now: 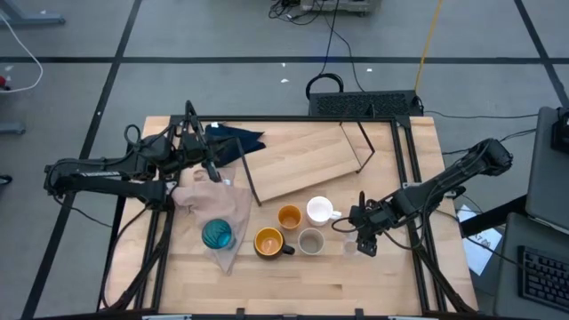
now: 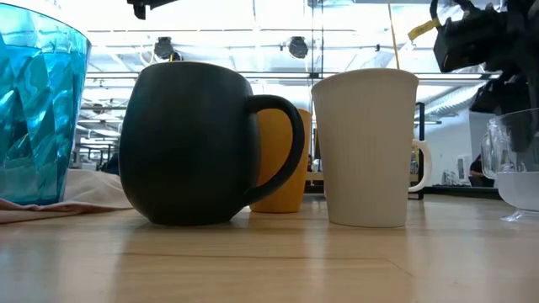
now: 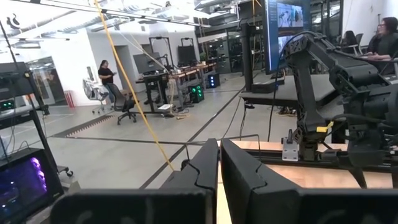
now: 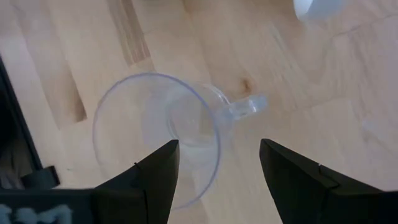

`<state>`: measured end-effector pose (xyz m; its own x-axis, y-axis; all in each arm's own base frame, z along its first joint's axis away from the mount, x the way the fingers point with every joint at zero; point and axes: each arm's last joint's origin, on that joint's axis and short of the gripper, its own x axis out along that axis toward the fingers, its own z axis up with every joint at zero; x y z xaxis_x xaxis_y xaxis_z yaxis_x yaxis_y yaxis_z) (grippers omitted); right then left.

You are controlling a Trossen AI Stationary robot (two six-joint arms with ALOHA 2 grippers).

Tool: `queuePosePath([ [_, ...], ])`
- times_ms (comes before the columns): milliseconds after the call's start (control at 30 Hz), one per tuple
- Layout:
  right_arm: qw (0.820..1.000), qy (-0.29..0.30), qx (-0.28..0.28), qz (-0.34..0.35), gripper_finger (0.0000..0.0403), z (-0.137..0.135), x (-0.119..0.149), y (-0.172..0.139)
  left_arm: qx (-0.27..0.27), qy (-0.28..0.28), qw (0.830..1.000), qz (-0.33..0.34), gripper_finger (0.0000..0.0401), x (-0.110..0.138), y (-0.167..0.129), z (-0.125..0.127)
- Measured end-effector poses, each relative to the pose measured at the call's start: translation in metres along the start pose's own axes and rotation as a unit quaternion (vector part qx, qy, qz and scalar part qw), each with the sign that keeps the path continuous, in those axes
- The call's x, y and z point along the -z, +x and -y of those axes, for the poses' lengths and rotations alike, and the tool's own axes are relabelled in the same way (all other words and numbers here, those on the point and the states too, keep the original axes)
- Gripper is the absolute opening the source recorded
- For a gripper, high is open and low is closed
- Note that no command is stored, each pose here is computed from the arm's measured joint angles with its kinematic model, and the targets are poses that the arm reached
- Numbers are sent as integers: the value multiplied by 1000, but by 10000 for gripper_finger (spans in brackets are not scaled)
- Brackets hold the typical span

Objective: Stack small to large cups/mugs on shelf
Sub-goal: Put the transparent cup on the shelf

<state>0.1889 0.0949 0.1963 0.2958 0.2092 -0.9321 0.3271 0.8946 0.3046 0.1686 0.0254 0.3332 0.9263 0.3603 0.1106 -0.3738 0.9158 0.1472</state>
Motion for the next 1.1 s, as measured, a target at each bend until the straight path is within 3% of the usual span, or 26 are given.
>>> queuePosePath([
  [633,1000,-4,-5,5,207,-1,-1,0,2,2,1000,-9,21,2,0,0],
  [1100,1000,-15,-4,4,66,-1,-1,0,2,3,1000,-10,21,2,0,0],
])
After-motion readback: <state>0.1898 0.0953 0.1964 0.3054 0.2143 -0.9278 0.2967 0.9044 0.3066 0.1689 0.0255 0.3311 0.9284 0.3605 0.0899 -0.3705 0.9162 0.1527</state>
